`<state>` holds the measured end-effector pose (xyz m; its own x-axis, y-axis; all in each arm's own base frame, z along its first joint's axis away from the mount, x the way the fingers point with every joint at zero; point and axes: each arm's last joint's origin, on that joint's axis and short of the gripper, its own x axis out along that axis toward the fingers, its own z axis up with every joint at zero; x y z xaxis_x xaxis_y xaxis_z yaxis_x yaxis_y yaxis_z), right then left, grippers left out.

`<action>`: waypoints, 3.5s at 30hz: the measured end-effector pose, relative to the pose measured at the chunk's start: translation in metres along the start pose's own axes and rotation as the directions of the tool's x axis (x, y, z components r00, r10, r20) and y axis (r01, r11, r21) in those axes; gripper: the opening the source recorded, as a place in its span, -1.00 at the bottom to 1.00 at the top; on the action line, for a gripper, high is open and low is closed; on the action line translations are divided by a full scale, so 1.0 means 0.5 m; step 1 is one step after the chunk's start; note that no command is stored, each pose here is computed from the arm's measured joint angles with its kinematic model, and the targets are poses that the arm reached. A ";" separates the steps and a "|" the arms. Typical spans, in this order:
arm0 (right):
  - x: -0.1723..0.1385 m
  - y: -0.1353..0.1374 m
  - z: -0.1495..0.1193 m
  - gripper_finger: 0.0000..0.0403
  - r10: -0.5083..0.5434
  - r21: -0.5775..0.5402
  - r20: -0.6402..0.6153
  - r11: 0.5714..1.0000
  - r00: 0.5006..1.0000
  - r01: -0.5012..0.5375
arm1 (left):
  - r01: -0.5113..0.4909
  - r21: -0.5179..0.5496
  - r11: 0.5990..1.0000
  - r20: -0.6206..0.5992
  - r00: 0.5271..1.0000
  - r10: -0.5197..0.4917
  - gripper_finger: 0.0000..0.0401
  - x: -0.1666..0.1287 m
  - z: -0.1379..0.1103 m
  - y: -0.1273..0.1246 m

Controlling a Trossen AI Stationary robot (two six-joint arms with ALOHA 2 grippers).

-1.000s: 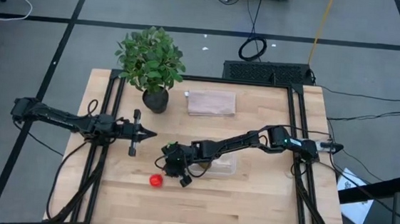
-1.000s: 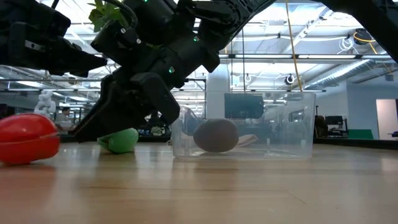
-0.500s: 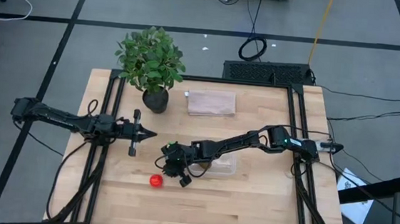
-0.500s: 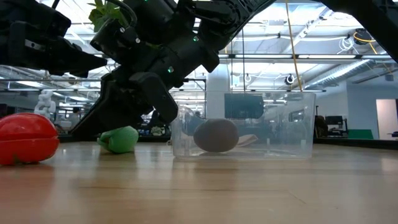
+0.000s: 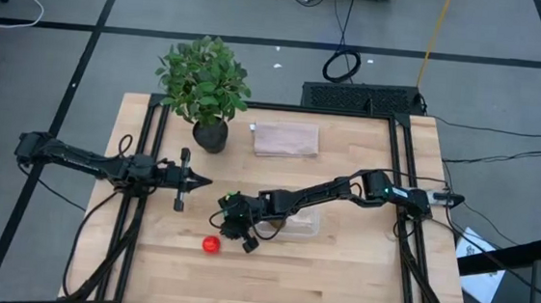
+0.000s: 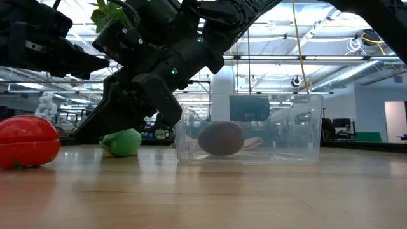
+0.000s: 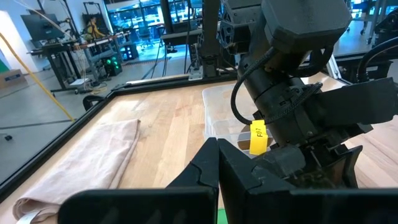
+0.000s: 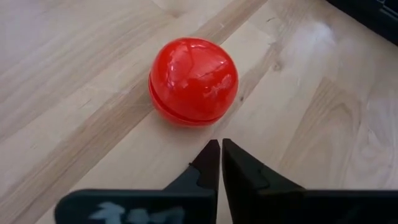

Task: Pick and placing Produce into tupperware
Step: Put the red tomato into the transparent bin

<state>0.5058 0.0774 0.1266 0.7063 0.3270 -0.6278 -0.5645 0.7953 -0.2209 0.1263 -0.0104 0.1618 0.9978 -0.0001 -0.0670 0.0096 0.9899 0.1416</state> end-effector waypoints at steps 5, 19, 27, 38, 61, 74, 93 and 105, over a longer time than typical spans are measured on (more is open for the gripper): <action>-0.012 -0.003 0.010 -0.95 -0.023 -0.010 -0.006 1.000 1.000 0.023 | -0.002 0.012 1.000 0.001 1.000 0.002 -1.00 0.000 0.000 0.000; -0.224 -0.058 0.153 -1.00 -0.144 -0.022 0.137 0.989 0.980 0.148 | -0.054 0.017 0.998 0.008 0.999 0.054 -0.99 0.000 0.002 0.003; -0.237 -0.058 0.097 -1.00 -0.118 -0.065 0.028 0.991 0.993 0.120 | -0.054 -0.002 0.999 0.009 0.998 0.054 -0.99 0.000 0.003 0.003; -0.230 -0.088 -0.008 -0.74 -0.123 -0.161 -0.101 0.981 0.987 0.106 | -0.053 -0.001 0.999 0.002 0.999 0.053 -0.99 0.000 0.001 0.003; -0.474 -0.080 0.055 -1.00 -0.293 0.099 0.386 0.956 0.875 0.277 | -0.071 0.042 0.997 -0.023 0.997 0.072 -1.00 0.000 -0.003 0.004; -0.670 -0.001 -0.038 -1.00 -0.444 0.329 0.509 0.892 0.737 0.310 | -0.072 0.017 0.997 -0.022 0.997 0.072 -0.99 0.000 -0.003 0.004; -0.753 0.156 -0.168 -1.00 -0.528 0.425 0.453 0.836 0.718 0.347 | -0.075 -0.045 0.996 -0.023 0.997 0.074 -0.99 0.000 -0.003 0.004; -0.700 0.233 -0.299 -1.00 -0.571 0.482 0.529 0.811 0.628 0.331 | -0.080 -0.095 0.992 -0.027 0.997 0.077 -1.00 0.000 -0.004 0.004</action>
<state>0.1290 -0.0208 0.2094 0.9916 0.0215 0.1272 -0.0182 0.9995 -0.0271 0.1261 -0.0081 0.1603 0.9934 0.0802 -0.0822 -0.0761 0.9958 0.0517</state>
